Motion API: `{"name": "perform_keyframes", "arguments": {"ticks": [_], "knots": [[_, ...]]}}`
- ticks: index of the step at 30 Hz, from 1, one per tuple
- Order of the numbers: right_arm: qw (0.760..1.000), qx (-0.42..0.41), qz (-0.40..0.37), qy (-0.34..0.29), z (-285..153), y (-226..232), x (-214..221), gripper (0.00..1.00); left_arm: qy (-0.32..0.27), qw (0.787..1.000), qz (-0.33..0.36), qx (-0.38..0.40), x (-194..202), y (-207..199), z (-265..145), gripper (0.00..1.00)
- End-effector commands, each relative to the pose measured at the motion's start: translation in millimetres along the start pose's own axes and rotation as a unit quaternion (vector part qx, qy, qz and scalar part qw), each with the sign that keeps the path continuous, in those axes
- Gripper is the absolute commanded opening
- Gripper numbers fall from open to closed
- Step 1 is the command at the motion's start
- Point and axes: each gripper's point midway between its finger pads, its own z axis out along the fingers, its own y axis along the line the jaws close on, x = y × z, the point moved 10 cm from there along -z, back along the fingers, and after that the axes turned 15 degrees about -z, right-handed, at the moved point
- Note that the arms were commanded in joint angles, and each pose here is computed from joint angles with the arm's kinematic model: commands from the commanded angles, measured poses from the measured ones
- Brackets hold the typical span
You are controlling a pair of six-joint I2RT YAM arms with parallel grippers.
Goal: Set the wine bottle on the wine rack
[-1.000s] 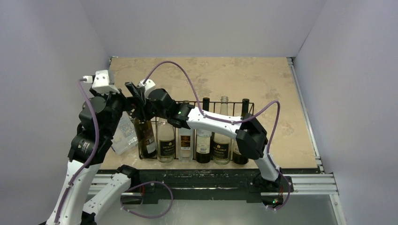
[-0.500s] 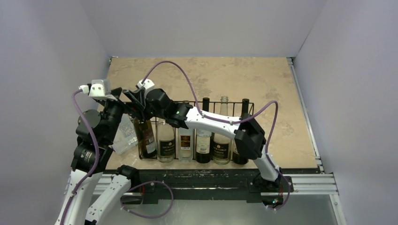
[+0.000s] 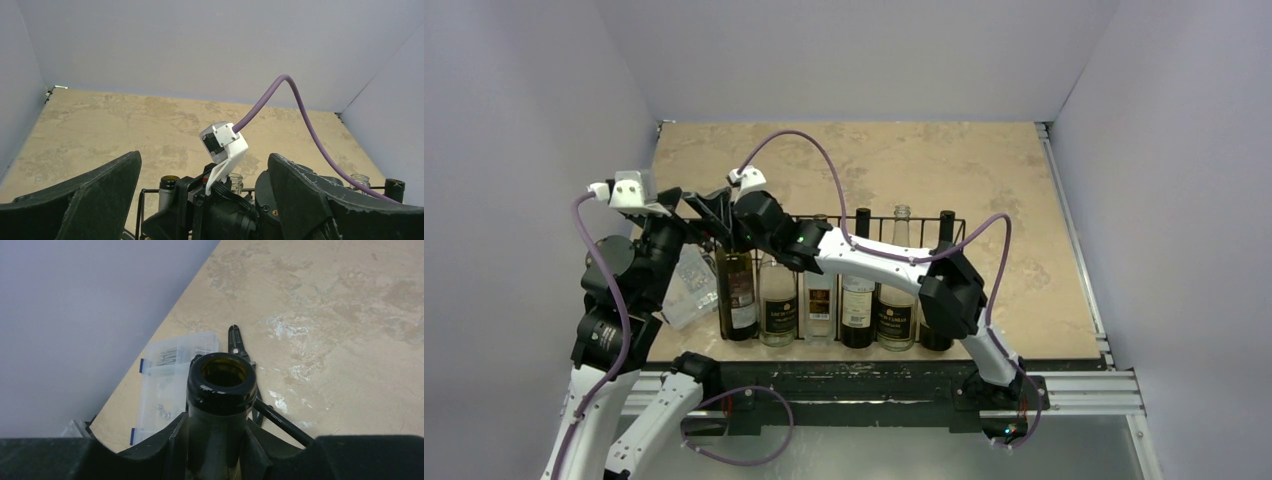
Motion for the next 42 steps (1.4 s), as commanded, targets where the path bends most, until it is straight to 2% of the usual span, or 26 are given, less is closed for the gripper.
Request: {"name": "perform_keyframes", "arguments": {"ticks": [1,10,14,42], "knots": [[0.994,0.072,-0.017,0.078,7.8,-16.8,42.9,0.46,-0.027,1.000,-0.003,0.014,-15.8,-6.9,-7.3,0.98],[0.993,0.084,-0.020,0.078,-5.3,-19.7,35.9,0.65,-0.029,0.999,-0.005,0.017,-16.9,-7.5,-9.4,0.98],[0.994,0.080,-0.024,0.074,-14.8,-19.7,29.1,0.69,-0.028,0.999,-0.006,0.017,-16.6,-7.7,-8.8,0.97],[0.992,0.102,-0.068,0.042,-49.1,-14.5,-13.9,0.79,-0.014,1.000,-0.010,0.006,-15.9,-7.7,-7.4,0.96]]}}
